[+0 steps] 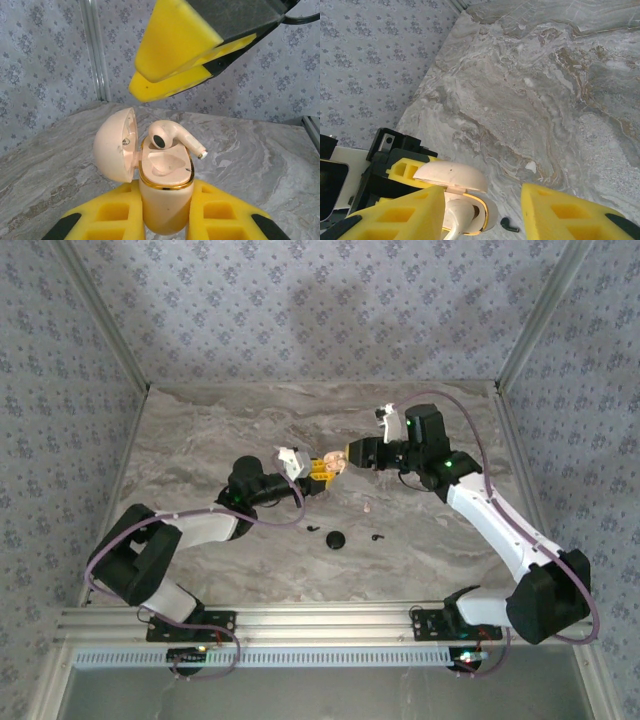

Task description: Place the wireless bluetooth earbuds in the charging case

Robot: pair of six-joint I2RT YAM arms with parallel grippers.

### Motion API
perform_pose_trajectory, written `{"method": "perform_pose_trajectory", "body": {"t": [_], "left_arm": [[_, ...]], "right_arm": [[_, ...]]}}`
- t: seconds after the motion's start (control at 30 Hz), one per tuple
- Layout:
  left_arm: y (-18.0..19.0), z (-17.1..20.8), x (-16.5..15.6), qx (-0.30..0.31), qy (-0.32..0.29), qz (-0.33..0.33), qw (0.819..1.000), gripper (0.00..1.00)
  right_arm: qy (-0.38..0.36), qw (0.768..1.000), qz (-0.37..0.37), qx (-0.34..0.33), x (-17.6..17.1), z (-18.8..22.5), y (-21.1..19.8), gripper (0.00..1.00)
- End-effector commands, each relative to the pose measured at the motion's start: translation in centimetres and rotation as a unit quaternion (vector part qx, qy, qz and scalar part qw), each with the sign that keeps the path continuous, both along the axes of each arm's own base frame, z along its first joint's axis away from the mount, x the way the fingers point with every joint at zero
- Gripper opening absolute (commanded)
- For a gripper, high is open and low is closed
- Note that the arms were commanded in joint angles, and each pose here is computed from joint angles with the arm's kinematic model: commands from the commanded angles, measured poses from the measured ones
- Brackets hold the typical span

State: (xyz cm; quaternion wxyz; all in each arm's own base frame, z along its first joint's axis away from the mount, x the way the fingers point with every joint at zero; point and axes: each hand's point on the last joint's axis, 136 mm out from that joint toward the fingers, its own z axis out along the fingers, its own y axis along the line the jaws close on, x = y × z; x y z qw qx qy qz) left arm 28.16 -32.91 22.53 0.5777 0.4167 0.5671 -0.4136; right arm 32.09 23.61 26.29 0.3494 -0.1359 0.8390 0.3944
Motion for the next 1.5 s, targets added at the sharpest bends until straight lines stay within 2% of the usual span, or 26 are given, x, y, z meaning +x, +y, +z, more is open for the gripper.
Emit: {"method": "perform_pose_trajectory", "body": {"t": [0.0,0.17,0.33,0.37,0.5,0.7,0.97,1.47], "left_arm": [[0.3,0.7,0.4,-0.019,-0.006,0.007,1.000,0.10],[0.4,0.7,0.5,-0.020,-0.004,0.011,1.000,0.10],[0.6,0.6,0.6,-0.019,-0.003,0.015,1.000,0.10],[0.6,0.7,0.7,-0.019,-0.003,0.014,1.000,0.10],[0.6,0.6,0.7,-0.018,-0.003,0.015,1.000,0.10],[0.6,0.6,0.8,-0.015,-0.004,0.016,1.000,0.10],[0.7,0.5,0.8,-0.010,-0.005,0.017,1.000,0.10],[0.8,0.4,0.7,-0.002,-0.007,0.018,1.000,0.10]], "right_arm": [[-0.003,1.000,0.004,0.013,-0.6,1.9,-0.1,0.46],[0.027,1.000,-0.010,-0.002,-1.5,1.8,-0.6,0.45],[0.110,0.993,-0.048,0.002,-2.7,0.7,-0.9,0.43],[0.116,0.992,-0.052,0.004,-2.7,1.5,-0.7,0.43],[0.164,0.984,-0.065,-0.019,-3.3,0.4,-0.6,0.44],[0.195,0.978,-0.061,-0.052,-3.3,-0.6,0.4,0.46],[0.192,0.970,-0.075,-0.131,-3.0,-0.9,0.1,0.48],[0.168,0.962,-0.066,-0.206,-2.3,-0.7,1.8,0.46]]}}
